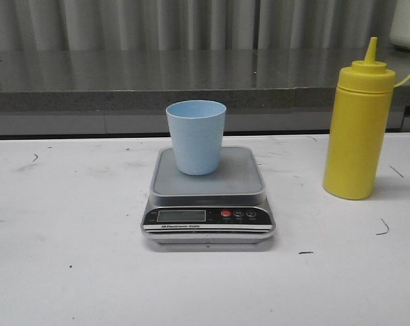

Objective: Pour seasoning into cup on scale with both arms

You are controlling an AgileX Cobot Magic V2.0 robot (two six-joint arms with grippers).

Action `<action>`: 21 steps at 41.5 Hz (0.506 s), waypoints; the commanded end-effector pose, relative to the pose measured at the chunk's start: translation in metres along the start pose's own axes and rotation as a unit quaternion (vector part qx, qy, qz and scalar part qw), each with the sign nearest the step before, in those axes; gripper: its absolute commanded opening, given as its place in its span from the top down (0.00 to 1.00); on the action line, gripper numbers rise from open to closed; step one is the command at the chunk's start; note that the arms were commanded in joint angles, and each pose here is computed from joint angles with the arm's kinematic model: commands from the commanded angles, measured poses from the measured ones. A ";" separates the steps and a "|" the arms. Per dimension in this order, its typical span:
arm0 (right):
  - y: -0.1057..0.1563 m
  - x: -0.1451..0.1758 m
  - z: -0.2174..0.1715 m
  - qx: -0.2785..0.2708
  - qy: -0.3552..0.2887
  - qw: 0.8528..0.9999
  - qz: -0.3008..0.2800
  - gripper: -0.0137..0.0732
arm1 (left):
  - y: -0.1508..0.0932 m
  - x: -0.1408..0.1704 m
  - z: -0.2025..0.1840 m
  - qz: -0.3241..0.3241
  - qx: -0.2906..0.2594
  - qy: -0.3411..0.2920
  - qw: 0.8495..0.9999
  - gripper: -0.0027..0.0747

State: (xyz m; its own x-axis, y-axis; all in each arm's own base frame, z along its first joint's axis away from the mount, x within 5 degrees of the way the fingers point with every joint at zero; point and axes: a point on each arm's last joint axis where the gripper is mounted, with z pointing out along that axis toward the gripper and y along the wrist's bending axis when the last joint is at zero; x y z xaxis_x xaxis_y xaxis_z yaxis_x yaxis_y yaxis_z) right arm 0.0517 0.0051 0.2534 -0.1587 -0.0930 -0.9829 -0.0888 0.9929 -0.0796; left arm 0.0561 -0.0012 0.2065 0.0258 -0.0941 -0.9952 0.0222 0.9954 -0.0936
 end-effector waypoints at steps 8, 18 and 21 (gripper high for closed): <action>-0.001 0.030 0.004 0.032 -0.101 0.994 0.001 0.98 | 0.001 0.000 -0.001 -0.004 0.000 -0.038 0.999 0.99; -0.001 0.049 0.011 0.040 -0.103 0.994 0.002 0.98 | 0.001 0.000 -0.001 -0.004 0.000 -0.038 0.999 0.99; 0.000 0.049 0.011 0.039 -0.102 0.994 0.002 0.98 | 0.001 0.000 -0.001 -0.004 0.000 -0.038 0.999 0.99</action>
State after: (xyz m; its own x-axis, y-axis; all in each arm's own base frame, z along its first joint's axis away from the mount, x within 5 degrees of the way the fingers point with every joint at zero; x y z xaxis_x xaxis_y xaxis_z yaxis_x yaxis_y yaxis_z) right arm 0.0566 0.0019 0.1913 -0.0710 -0.0801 -0.9943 -0.0315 0.9965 -0.0780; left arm 0.0561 -0.0012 0.2065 0.0258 -0.0941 -0.9952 0.0222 0.9954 -0.0936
